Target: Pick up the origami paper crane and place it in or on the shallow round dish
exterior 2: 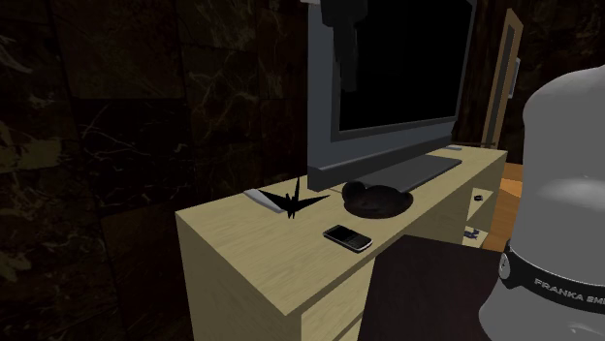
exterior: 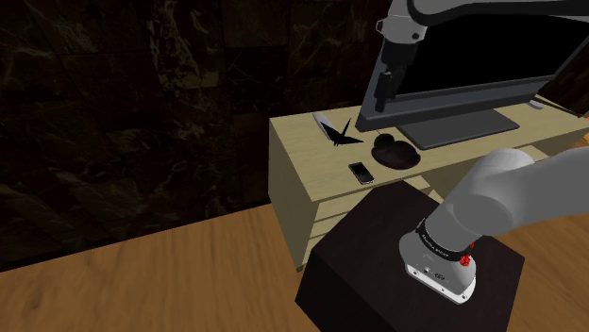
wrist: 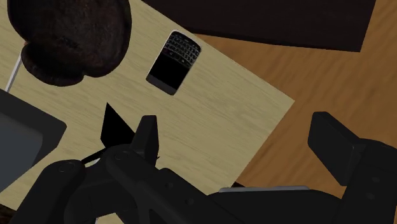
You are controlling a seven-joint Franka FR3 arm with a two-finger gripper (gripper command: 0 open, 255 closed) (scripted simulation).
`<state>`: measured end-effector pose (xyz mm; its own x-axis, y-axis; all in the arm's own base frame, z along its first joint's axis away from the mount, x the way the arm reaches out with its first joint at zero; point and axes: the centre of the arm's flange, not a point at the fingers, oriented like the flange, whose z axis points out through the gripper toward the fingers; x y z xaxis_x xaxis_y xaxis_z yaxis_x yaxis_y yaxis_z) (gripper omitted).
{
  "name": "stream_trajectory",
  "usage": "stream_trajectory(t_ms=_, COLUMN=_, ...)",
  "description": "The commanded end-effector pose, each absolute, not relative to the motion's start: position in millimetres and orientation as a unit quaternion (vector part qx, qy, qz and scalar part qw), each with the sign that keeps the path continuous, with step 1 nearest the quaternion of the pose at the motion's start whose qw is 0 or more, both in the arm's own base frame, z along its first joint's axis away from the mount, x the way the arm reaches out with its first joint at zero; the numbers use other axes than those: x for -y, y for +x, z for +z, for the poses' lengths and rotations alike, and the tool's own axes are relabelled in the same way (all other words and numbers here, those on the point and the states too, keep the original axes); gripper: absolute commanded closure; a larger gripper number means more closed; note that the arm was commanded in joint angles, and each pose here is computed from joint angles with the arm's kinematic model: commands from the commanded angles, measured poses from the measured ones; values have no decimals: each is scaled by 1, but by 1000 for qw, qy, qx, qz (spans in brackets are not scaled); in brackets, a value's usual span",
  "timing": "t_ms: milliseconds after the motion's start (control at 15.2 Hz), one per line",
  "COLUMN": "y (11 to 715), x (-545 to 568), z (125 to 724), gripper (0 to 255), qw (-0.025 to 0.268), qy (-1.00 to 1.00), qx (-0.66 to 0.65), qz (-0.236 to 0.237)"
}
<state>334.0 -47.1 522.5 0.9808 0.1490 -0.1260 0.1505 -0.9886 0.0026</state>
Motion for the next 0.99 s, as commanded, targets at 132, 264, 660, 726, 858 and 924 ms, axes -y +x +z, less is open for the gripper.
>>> stream_trajectory(t_ms=132, y=363, x=70, z=481, gripper=0, qw=7, qy=994, qx=-77, qz=-73)
stream_trajectory(t_ms=264, y=377, x=81, z=460, gripper=0, qw=7, qy=994, qx=-77, qz=-78)
stream_trajectory(t_ms=660, y=416, x=115, z=397, gripper=0, qw=7, qy=992, qx=-79, qz=-94)
stream_trajectory(t_ms=726, y=423, x=120, z=387, gripper=0, qw=7, qy=992, qx=-80, qz=-97)
stream_trajectory(t_ms=858, y=436, x=132, z=365, gripper=0, qw=8, qy=992, qx=-80, qz=-102)
stream_trajectory(t_ms=924, y=442, x=137, z=355, gripper=0, qw=8, qy=991, qx=-81, qz=-104)
